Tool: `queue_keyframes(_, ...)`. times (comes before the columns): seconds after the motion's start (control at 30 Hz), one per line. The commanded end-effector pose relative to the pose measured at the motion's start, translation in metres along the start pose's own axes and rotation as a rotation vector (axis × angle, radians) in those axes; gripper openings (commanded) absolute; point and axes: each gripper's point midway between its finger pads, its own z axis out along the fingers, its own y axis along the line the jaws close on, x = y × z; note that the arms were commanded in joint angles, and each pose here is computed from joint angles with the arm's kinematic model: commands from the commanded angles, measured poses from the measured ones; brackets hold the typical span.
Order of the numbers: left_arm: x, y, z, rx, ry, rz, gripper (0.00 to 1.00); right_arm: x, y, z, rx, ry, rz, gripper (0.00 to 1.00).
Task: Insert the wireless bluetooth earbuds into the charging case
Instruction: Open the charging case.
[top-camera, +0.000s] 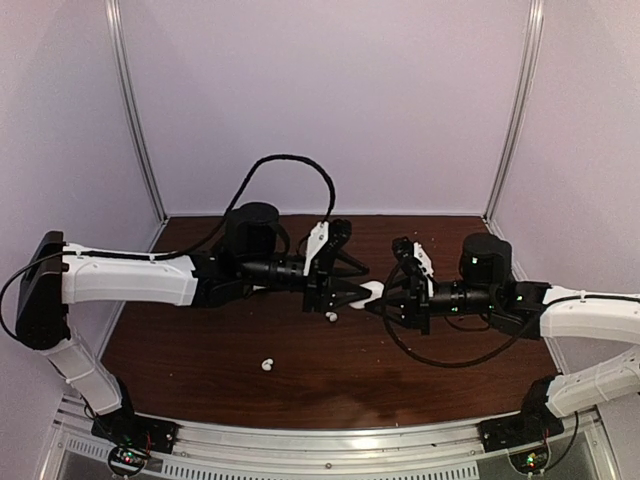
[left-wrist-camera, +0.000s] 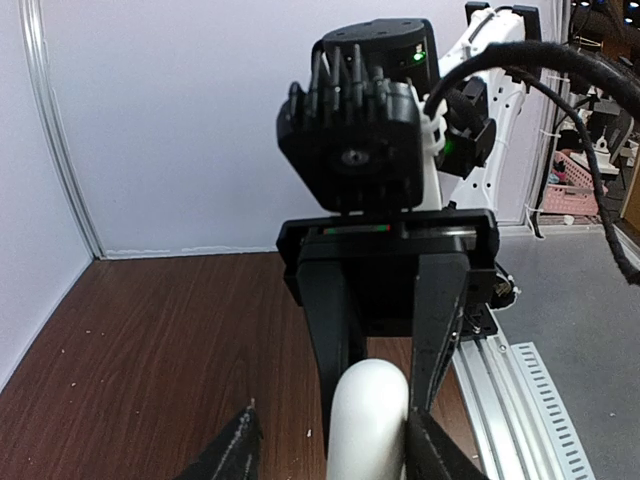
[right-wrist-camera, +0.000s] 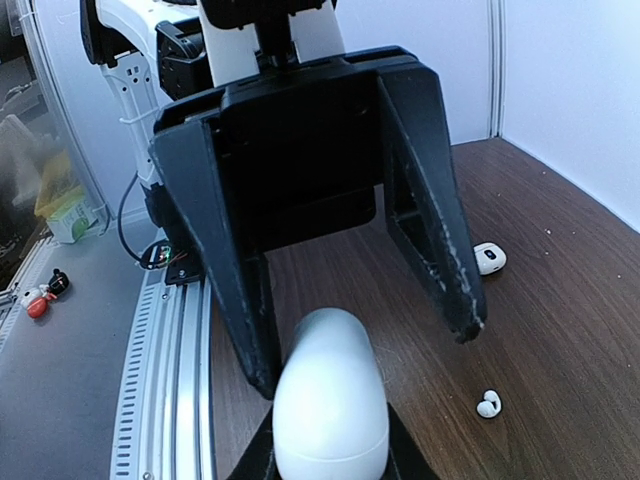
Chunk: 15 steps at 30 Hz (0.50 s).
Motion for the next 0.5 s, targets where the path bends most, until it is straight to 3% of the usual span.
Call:
queue_keyframes(0.0,0.001,0.018,0.004,-0.069,0.023,0.002,0.50,-0.017,0.007,0.000,-0.007,-0.036,-0.039,0.00)
queue_keyframes(0.47,-0.007,0.044,-0.015,-0.165,-0.004,-0.038,0.46,-0.018,0.019,-0.003,-0.055,-0.046,-0.081,0.00)
